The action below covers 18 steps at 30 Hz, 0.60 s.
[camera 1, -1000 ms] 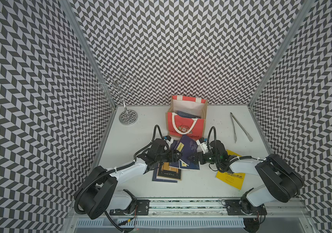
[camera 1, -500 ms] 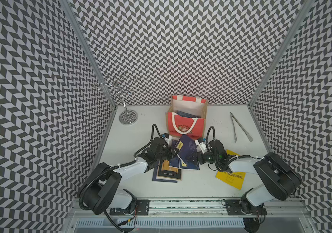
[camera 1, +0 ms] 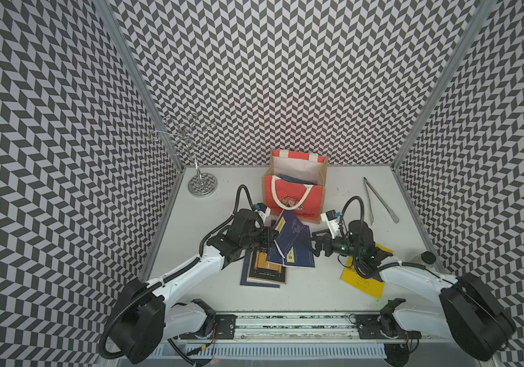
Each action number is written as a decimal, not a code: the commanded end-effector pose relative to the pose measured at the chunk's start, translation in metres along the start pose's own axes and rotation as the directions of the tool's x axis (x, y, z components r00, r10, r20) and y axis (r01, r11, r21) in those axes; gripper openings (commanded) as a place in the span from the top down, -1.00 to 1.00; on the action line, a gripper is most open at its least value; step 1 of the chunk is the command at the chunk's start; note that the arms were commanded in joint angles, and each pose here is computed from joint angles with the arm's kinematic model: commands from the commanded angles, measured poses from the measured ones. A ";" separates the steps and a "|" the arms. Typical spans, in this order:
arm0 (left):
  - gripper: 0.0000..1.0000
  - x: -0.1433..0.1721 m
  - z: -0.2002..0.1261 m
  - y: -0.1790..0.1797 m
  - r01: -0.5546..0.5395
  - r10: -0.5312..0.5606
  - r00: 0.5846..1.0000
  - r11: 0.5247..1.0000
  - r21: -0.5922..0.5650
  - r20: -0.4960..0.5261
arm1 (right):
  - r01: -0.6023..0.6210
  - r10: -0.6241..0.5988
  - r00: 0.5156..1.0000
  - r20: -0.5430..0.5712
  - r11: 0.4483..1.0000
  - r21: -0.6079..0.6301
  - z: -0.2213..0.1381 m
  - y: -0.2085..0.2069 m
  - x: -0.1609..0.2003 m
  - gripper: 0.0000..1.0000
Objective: Put the books into the canvas bag
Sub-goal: Pick up the book from the book.
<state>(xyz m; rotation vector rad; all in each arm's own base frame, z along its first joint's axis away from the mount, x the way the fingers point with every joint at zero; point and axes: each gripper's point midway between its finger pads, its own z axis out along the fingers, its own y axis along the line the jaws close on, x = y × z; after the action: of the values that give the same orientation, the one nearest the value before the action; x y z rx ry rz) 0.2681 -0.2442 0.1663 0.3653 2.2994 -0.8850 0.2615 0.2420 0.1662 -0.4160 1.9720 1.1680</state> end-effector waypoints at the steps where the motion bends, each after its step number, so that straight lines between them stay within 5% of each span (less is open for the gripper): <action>1: 1.00 0.013 -0.017 -0.023 -0.218 0.224 0.971 0.973 0.078 -0.088 | 0.091 -0.099 0.986 0.135 0.994 0.067 -0.019 0.000 -0.034 -0.98; 7: 1.00 0.007 -0.048 -0.063 -0.386 0.409 0.909 0.898 0.211 -0.078 | 0.162 -0.179 0.962 0.208 0.982 0.095 -0.039 -0.008 -0.060 -0.99; 12: 1.00 -0.006 -0.087 -0.101 -0.505 0.523 0.852 0.799 0.327 0.038 | 0.227 -0.215 0.962 0.167 0.972 -0.059 -0.040 0.011 -0.047 -0.99; 18: 1.00 -0.025 -0.125 -0.111 -0.644 0.624 0.763 0.712 0.280 0.167 | 0.320 -0.272 0.939 0.211 0.916 -0.244 -0.056 0.051 -0.032 -0.99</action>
<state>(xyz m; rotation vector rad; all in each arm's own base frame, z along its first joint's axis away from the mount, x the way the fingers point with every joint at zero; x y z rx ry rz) 0.1894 -0.2452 0.2873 1.0782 1.8881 -0.8910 0.2508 0.2086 0.2065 -0.5440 1.7220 1.1617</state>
